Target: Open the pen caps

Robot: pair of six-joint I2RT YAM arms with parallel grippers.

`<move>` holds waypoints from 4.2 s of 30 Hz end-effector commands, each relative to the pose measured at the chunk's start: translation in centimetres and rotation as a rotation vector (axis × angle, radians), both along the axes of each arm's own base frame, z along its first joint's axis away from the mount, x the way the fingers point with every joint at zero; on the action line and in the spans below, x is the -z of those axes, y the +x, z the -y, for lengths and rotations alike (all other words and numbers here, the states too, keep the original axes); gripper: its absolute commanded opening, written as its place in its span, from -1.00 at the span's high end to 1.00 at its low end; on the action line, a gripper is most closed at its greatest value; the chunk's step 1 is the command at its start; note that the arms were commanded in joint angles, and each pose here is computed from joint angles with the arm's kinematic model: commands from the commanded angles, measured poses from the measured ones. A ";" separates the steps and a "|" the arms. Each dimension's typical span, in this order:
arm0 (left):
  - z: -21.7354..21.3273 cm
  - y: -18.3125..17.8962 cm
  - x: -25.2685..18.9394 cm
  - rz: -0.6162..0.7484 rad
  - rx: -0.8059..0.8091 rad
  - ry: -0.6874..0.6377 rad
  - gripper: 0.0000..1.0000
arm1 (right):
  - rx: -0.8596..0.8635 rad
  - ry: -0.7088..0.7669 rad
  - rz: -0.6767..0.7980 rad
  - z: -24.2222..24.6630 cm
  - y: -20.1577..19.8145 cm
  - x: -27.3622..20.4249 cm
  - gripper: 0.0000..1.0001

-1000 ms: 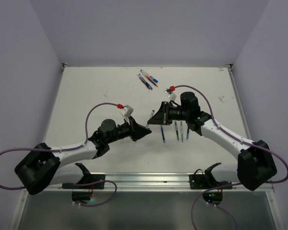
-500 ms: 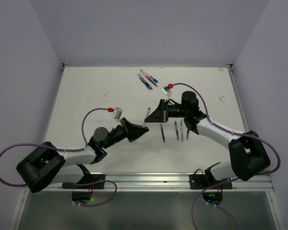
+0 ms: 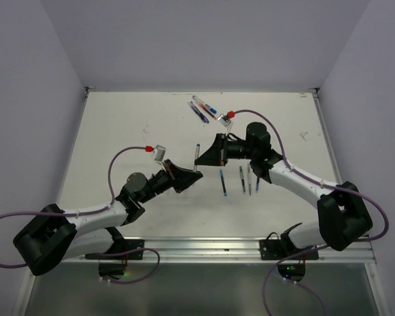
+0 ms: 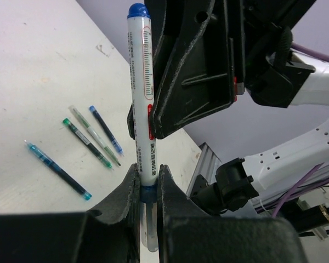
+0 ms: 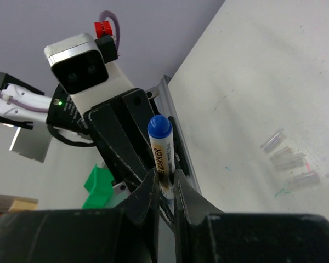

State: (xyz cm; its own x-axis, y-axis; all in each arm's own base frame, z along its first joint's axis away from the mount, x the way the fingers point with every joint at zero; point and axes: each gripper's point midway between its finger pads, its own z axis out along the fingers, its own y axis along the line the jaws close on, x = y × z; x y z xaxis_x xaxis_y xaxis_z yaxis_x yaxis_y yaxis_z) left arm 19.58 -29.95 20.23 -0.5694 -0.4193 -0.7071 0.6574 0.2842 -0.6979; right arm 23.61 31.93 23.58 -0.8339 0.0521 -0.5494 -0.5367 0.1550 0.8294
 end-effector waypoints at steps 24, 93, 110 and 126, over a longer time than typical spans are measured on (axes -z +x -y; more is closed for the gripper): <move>1.6 -3.3 -0.6 0.016 0.145 0.110 1.00 | 0.374 -0.087 0.229 0.4 2.6 -2.3 -0.97; -0.4 -2.9 -0.4 0.136 0.031 0.199 1.00 | 0.720 -0.192 0.069 5.9 6.7 -1.9 1.00; 0.2 -9.9 0.6 0.099 0.413 0.001 1.00 | 0.307 0.201 0.154 3.6 8.0 -7.7 1.00; 0.6 -7.8 1.6 0.094 0.339 0.152 1.00 | 0.238 0.015 0.274 1.1 6.5 -8.2 1.00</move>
